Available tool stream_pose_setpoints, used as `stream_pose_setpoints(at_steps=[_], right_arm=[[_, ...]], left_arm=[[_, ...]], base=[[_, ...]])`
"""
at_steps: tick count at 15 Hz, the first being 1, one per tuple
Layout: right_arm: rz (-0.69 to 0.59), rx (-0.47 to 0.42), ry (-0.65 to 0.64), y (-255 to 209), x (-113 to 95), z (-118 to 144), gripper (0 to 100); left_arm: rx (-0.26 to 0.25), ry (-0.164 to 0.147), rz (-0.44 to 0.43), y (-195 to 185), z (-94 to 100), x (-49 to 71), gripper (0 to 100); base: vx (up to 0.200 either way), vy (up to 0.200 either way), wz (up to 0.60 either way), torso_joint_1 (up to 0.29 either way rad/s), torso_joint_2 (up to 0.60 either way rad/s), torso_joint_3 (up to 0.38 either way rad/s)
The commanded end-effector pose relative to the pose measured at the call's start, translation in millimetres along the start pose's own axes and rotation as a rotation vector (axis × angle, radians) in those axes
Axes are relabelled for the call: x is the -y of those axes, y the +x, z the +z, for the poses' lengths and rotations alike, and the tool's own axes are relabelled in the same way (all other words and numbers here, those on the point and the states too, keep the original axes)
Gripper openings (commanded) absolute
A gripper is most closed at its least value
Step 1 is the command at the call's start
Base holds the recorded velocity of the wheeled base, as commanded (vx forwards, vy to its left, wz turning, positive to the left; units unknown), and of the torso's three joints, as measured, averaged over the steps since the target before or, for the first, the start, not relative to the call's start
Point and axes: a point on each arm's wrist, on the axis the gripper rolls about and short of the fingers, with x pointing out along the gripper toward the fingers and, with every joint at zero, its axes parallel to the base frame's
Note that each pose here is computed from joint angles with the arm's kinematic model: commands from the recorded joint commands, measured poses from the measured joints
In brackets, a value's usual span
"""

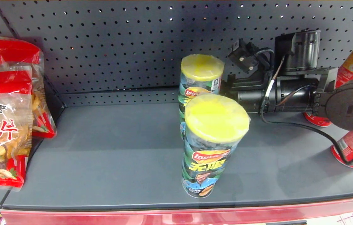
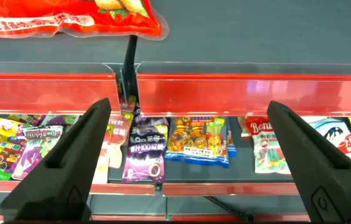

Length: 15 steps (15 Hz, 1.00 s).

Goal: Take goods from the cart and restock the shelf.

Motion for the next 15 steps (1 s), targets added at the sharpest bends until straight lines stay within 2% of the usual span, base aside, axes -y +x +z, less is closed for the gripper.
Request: stream_pose_setpoints(at_steps=[1,5,11,15], right_arm=[[0.004,0.0,-0.001,-2,-2,0,100],[-0.002,-0.001,0.0,-7,-2,0,100],[-0.063,-0.081,0.011,-28,7,-29,100],[-0.086,-0.096,0.018,-29,12,-33,100]], left_arm=[[-0.002,0.0,0.0,0,0.0,0.0,100],[-0.002,0.0,0.0,0,0.0,0.0,100],[-0.002,0.0,0.0,0,0.0,0.0,100],[-0.002,0.0,0.0,0,0.0,0.0,100]], base=[[0.0,0.0,0.0,0.0,0.0,0.0],[0.0,0.0,0.0,0.0,0.0,0.0],[0.0,0.0,0.0,0.0,0.0,0.0],[0.0,0.0,0.0,0.0,0.0,0.0]])
